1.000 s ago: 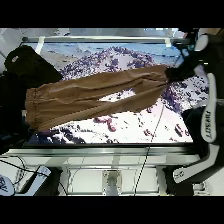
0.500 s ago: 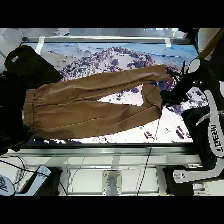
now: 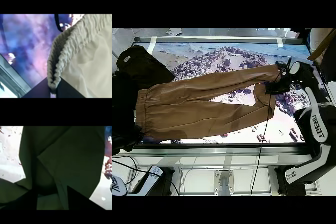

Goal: Fold the clothes and pants, and hang the long-sleeved shirts on hangers.

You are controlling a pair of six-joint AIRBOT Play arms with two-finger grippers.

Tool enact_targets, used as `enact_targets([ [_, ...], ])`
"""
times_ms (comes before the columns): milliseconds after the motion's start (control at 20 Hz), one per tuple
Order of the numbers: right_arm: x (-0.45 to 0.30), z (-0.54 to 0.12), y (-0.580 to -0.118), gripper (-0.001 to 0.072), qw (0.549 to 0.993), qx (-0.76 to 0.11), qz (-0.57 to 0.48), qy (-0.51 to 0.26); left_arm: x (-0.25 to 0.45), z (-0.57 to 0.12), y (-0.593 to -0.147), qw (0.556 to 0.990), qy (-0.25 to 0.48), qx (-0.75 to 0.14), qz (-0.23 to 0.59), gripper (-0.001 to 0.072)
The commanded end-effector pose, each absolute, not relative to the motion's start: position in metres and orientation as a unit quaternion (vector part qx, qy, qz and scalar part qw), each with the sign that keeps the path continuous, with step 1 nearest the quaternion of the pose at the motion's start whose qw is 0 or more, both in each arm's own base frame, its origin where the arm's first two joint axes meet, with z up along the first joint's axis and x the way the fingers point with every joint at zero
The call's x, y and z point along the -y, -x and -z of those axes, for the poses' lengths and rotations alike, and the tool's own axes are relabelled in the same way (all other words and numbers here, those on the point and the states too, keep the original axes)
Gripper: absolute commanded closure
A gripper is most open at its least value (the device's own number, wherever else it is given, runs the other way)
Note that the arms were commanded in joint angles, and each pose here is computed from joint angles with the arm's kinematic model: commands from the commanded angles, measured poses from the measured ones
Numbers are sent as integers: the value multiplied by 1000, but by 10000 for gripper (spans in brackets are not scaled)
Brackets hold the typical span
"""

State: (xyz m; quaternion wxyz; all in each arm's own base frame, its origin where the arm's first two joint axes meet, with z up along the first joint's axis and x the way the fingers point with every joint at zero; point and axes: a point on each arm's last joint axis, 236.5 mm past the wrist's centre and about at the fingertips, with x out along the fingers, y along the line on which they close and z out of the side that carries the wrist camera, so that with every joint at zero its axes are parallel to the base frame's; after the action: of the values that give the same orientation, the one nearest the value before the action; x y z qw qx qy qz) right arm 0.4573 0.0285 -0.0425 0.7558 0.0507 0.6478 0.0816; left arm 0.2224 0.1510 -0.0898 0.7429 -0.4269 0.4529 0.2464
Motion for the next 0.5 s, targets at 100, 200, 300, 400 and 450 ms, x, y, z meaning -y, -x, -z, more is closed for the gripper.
enact_targets([
  [100,-28,81,-464,307,745,-661,-91,-8,-149,90,-222,742,428,-455,-244,683],
  [200,-34,86,-472,306,753,-651,-92,23,-149,90,-222,742,428,-455,-244,683],
  [300,-48,93,-473,307,751,-648,-109,61,-149,90,-222,742,428,-455,-244,683],
  [400,-54,99,-475,306,750,-645,-110,101,-149,90,-222,742,428,-455,-244,683],
  [450,-56,100,-477,306,750,-642,-110,116,-150,90,-222,742,428,-455,-244,683],
])
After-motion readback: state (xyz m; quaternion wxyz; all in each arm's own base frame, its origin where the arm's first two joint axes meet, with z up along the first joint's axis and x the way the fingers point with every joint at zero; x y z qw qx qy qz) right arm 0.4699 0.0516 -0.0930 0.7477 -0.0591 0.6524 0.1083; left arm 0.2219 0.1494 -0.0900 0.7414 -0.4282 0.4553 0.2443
